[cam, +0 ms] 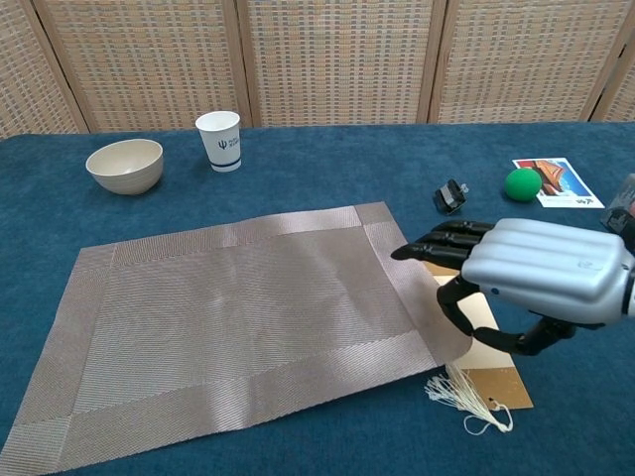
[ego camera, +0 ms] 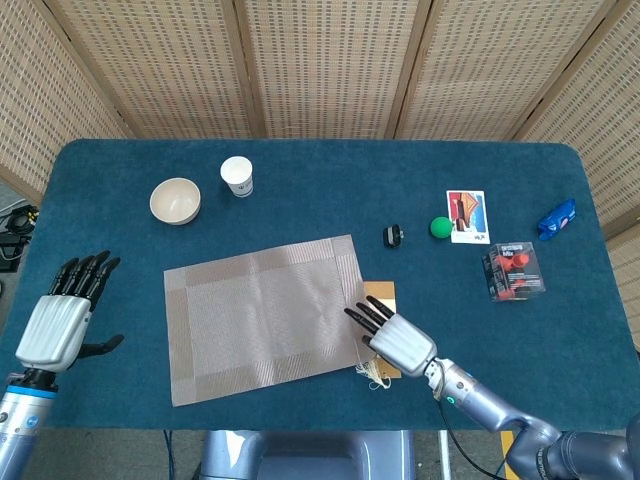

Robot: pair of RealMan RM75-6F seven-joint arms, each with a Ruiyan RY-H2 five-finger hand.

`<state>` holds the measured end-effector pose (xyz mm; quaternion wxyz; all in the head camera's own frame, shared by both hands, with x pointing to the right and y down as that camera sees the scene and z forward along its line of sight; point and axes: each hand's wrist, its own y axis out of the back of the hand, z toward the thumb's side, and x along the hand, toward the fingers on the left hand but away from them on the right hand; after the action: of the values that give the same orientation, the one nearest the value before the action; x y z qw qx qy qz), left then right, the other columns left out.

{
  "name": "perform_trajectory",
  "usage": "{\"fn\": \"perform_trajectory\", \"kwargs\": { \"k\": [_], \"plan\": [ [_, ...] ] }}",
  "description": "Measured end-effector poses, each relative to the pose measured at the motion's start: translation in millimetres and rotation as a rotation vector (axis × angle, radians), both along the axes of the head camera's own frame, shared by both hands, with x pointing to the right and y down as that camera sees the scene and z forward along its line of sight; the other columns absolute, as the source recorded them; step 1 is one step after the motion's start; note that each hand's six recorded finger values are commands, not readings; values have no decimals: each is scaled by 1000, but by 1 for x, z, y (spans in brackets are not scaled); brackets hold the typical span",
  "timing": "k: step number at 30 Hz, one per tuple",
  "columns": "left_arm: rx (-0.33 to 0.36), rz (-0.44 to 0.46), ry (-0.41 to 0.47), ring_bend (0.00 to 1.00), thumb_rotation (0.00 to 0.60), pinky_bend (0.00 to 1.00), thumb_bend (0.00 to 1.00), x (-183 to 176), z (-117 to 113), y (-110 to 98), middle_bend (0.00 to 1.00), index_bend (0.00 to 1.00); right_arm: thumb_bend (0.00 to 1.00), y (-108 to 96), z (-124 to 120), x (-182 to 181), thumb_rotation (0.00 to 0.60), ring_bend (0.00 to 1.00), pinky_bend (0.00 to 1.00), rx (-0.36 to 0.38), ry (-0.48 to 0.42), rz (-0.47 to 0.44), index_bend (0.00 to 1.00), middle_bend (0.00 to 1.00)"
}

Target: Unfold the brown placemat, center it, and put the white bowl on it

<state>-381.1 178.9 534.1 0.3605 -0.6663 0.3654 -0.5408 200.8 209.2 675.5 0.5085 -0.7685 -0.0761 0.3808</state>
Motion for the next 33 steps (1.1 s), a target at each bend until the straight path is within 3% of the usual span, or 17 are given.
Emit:
{"fn": "perform_trajectory", "kwargs": {
  "k": [11,17,26,33],
  "plan": [
    [-5,2,-5,0,600,0,0,1,2,0,0,0,660,-10,-1,49,600,0,0,39,74,104,784,39],
    [-7,9,-7,0,600,0,0,3,3,1,0,0,660,-3,-5,75,600,0,0,30,109,136,784,39],
    [-9,16,-11,0,600,0,0,5,4,3,0,0,661,21,-13,86,600,0,0,7,141,89,786,48],
    [-13,19,-13,0,600,0,0,6,5,3,0,0,662,49,-25,70,600,0,0,-18,123,-21,786,52]
  ]
}}
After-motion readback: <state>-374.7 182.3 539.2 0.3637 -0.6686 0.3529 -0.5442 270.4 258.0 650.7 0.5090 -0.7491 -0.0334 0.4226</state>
